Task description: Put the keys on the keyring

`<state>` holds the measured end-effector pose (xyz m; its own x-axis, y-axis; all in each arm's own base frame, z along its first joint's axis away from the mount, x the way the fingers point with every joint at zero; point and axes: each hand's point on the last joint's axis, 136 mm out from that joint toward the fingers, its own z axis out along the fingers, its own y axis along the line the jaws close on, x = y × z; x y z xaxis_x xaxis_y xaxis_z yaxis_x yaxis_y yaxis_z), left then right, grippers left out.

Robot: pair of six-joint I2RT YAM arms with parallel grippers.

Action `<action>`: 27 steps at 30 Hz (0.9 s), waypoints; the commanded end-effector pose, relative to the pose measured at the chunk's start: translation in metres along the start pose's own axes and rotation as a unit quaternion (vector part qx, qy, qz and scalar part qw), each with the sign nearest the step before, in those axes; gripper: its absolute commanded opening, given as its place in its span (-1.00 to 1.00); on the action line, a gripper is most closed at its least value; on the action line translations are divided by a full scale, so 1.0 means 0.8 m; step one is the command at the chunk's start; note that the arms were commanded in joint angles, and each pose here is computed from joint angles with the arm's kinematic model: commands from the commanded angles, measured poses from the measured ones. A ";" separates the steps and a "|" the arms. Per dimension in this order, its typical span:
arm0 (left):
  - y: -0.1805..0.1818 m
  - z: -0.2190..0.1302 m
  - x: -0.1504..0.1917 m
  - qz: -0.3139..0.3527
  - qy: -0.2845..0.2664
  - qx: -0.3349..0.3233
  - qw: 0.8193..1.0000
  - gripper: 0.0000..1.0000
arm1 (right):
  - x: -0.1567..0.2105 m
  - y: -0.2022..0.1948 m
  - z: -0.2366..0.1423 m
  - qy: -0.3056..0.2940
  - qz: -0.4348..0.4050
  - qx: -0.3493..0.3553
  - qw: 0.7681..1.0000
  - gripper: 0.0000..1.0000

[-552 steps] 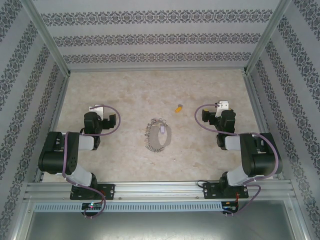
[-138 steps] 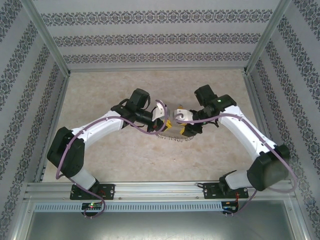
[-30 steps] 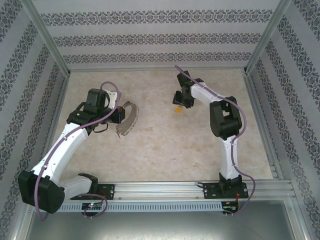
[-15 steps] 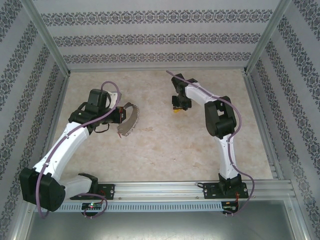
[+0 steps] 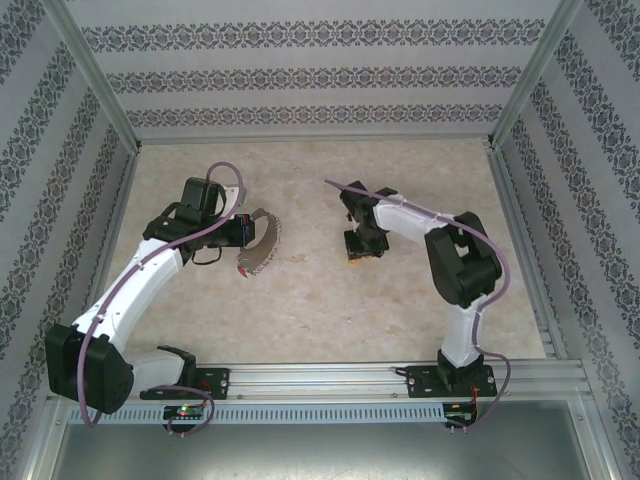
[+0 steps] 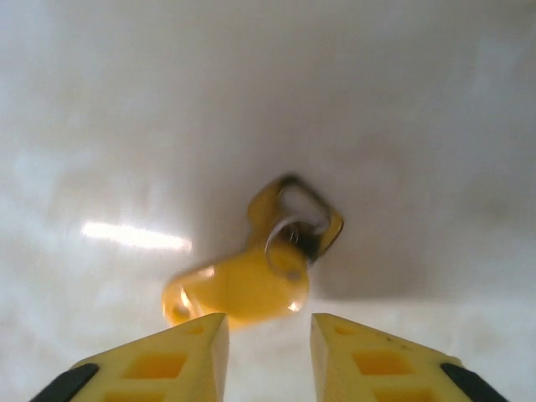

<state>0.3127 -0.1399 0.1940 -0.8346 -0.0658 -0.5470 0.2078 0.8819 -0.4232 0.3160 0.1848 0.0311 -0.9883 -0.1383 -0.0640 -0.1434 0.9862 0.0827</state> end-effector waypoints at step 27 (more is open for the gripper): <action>-0.039 0.008 -0.018 0.051 -0.020 0.103 0.993 -1.00 | -0.007 -0.028 0.009 0.024 -0.102 0.124 0.987 -0.45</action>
<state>0.3173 -0.1673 0.1925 -0.8301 -0.0102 -0.5575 0.3296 0.7975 -0.5053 0.3278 0.1755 0.0207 -0.9543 -0.2969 -0.0341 -0.2938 0.9530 -0.0740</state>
